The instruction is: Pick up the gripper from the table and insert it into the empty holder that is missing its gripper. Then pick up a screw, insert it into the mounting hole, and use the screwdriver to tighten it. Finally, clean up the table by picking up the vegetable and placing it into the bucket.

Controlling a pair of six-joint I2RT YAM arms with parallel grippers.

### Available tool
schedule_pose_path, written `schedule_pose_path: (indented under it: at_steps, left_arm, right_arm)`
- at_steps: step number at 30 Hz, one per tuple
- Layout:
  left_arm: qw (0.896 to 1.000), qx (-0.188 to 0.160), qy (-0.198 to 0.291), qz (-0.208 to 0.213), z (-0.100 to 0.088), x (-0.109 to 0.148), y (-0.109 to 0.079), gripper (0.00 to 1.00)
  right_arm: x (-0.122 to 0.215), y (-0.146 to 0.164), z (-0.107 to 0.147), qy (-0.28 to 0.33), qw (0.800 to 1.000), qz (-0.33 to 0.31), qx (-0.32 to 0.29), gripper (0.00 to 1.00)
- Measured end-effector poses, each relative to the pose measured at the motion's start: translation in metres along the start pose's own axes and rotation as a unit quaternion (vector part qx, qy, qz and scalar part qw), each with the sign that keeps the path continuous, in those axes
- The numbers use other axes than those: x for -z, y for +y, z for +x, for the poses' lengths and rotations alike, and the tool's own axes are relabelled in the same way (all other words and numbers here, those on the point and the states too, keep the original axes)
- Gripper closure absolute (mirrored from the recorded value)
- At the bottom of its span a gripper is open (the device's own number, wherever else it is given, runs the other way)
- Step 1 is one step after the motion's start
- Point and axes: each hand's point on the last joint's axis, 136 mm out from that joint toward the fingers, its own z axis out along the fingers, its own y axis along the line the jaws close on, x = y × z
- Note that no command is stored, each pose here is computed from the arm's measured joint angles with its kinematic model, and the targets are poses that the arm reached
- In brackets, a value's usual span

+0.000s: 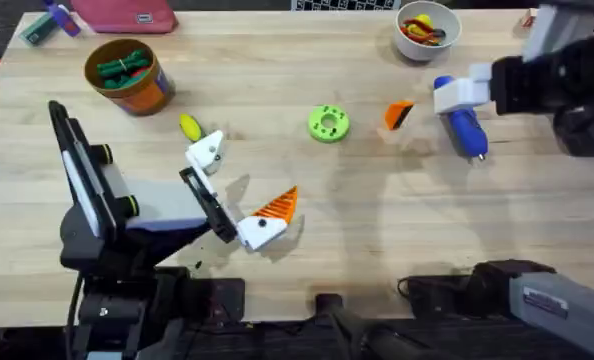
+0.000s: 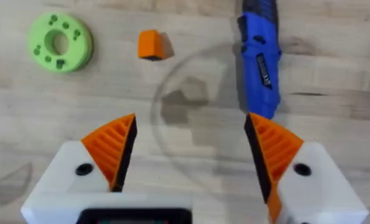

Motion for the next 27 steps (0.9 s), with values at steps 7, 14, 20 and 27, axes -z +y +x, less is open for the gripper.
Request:
schedule_pose_path:
  at_steps: [7, 14, 20, 27]
  left_arm:
    - [1.0, 0.0, 0.0, 0.0, 0.0, 0.0, 0.0, 0.015]
    - [1.0, -0.001, 0.0, 0.0, 0.0, 0.0, 0.0, 0.015]
    - [1.0, -0.001, 0.0, 0.0, 0.0, 0.0, 0.0, 0.015]
    - [1.0, -0.001, 0.0, 0.0, 0.0, 0.0, 0.0, 0.016]
  right_arm:
    - [-0.008, 0.028, -0.03, 0.065, 0.997, -0.019, 0.04, 0.007]
    - [-0.057, 0.047, -0.041, 0.131, 0.99, -0.026, 0.042, 0.011]
    - [-0.092, 0.047, -0.036, 0.168, 0.985, -0.021, 0.026, 0.05]
    - [-0.117, 0.048, -0.037, 0.148, 0.988, -0.024, 0.038, 0.101]
